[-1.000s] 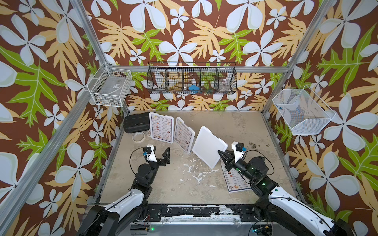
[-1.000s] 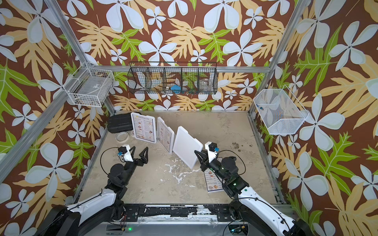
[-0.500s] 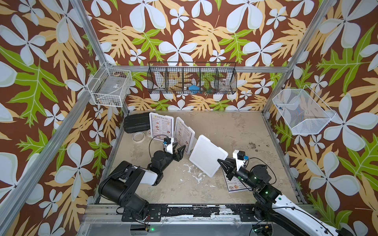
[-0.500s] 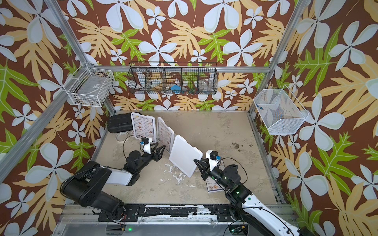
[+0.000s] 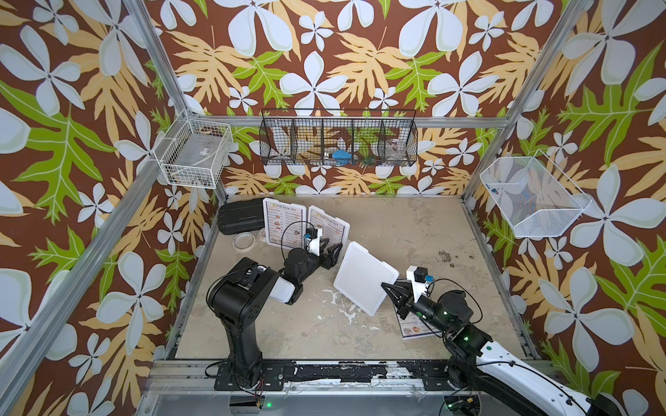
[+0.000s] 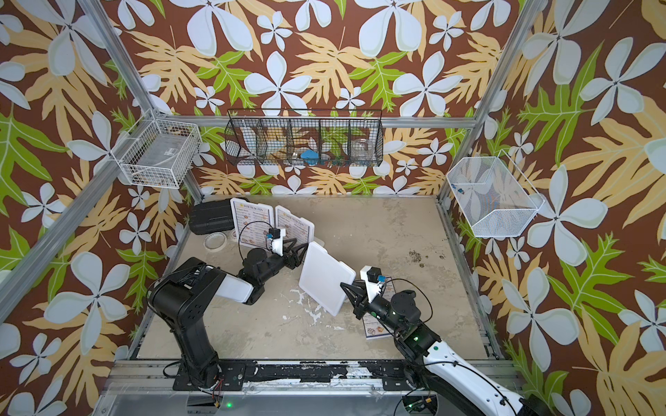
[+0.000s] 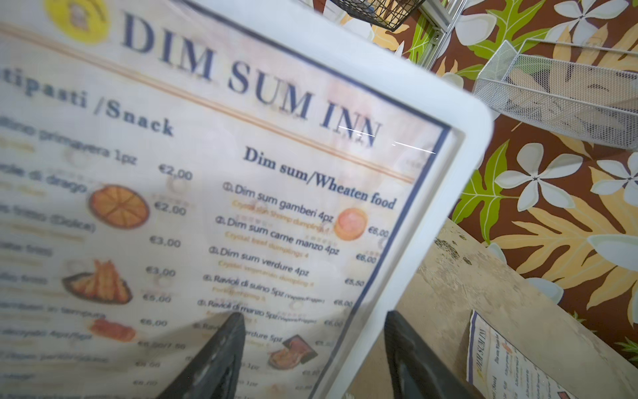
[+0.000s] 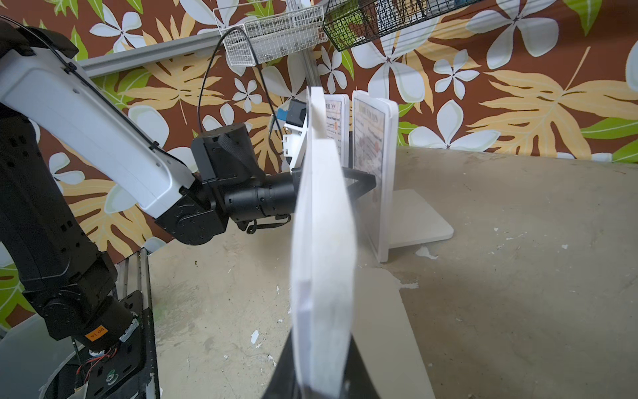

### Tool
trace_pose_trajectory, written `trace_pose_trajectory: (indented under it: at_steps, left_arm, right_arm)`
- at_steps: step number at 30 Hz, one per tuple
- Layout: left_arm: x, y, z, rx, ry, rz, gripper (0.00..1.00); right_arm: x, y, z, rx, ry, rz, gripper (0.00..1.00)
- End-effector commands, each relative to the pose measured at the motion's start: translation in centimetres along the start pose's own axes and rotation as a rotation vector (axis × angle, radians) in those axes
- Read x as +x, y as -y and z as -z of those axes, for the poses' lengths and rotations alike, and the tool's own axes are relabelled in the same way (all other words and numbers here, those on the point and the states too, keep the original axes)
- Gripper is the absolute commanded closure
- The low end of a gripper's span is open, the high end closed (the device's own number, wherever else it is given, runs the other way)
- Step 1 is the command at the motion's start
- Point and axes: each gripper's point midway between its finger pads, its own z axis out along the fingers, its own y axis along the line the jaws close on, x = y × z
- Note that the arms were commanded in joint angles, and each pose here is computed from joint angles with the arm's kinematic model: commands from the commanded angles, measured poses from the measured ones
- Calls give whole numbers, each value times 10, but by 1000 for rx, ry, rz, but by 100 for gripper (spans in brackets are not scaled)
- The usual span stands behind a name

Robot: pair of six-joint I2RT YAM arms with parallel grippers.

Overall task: Insert the menus into the narrow rack
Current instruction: Move the narrow rack to the center of the board.

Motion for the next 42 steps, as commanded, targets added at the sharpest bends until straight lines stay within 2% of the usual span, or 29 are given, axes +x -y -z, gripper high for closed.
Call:
trace_pose_trajectory:
  at_steps: [1, 6, 10, 13, 19, 22, 27, 30, 36, 42]
  left_arm:
    - [12, 0, -13, 16, -69, 42, 34]
    - [15, -4, -32, 15, -99, 64, 35]
    - [8, 4, -27, 47, -85, 70, 34]
    - [-4, 18, -10, 89, -56, 67, 32]
    - [-44, 52, 44, 159, 35, 33, 27]
    - [-61, 52, 74, 96, 86, -5, 24]
    - [-78, 20, 119, -142, 177, -27, 15]
    - [-79, 1, 136, -213, 208, 5, 12]
    - [-83, -32, 146, -293, 234, 50, 10]
    - [-78, -51, 130, -312, 195, 78, 11]
  right_arm:
    - [-20, -8, 1, -36, 78, 14, 91]
    - [-18, -8, 0, -35, 75, 12, 90]
    - [-14, -7, -3, -41, 63, 10, 90]
    - [-10, -12, -7, -76, 46, 6, 90]
    - [-4, -30, -12, -197, 19, 3, 90]
    - [-1, -38, -15, -239, 4, 3, 89]
    - [6, -43, -21, -283, -22, -2, 89]
    - [11, -47, -26, -314, -41, -13, 88]
    - [21, -47, -38, -341, -83, -17, 88]
    - [32, -29, -52, -263, -111, 0, 81]
